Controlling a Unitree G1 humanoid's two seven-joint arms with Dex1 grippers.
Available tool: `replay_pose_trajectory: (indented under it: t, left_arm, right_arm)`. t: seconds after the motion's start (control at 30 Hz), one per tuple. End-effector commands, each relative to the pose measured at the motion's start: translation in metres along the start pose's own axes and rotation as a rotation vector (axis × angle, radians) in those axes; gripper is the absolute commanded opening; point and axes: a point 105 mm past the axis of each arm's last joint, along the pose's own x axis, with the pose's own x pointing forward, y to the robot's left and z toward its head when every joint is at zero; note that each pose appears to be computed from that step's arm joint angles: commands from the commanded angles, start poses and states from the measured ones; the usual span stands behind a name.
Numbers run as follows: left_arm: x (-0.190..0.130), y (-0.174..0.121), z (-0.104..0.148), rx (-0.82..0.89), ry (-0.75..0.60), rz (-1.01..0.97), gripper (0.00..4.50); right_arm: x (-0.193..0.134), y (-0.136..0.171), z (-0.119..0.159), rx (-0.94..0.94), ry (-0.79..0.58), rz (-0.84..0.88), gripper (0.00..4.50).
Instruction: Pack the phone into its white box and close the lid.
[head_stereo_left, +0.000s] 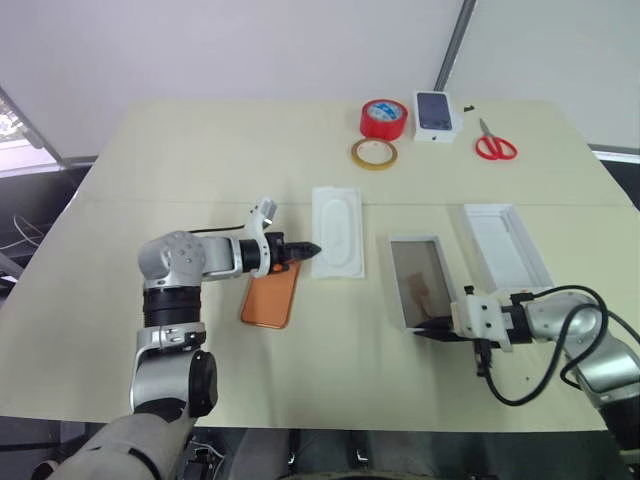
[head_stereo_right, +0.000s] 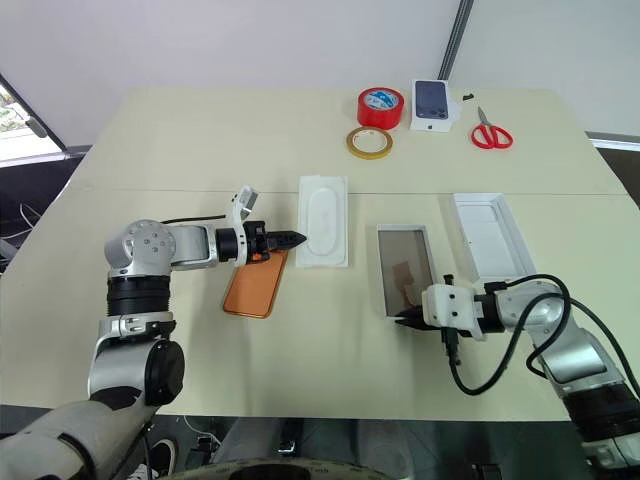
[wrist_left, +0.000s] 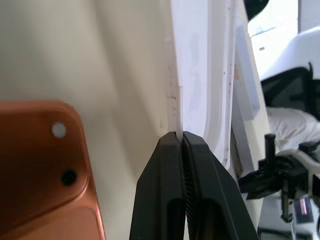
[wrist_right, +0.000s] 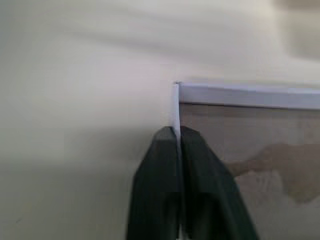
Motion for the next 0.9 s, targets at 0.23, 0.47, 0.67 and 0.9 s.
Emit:
replay_pose_trajectory:
  t: [0.23,0.47,0.67,0.9]
  left_arm:
    - [0.014,-0.044,0.025,0.038,-0.103,-0.112,0.00]
    - [0.019,-0.041,0.012,0.055,-0.076,-0.094,0.00]
    - [0.024,-0.045,0.001,0.115,-0.034,-0.114,0.00]
    - [0.043,-0.051,-0.016,0.113,0.055,-0.162,0.00]
  right_arm:
    - [0.052,-0.037,0.036,0.019,-0.099,-0.151,0.09]
    - [0.036,-0.029,0.053,0.050,-0.158,-0.141,2.46]
    - [-0.019,-0.030,0.040,0.146,-0.146,-0.265,2.91]
    - [-0.063,-0.052,0.011,0.180,-0.095,-0.542,2.91]
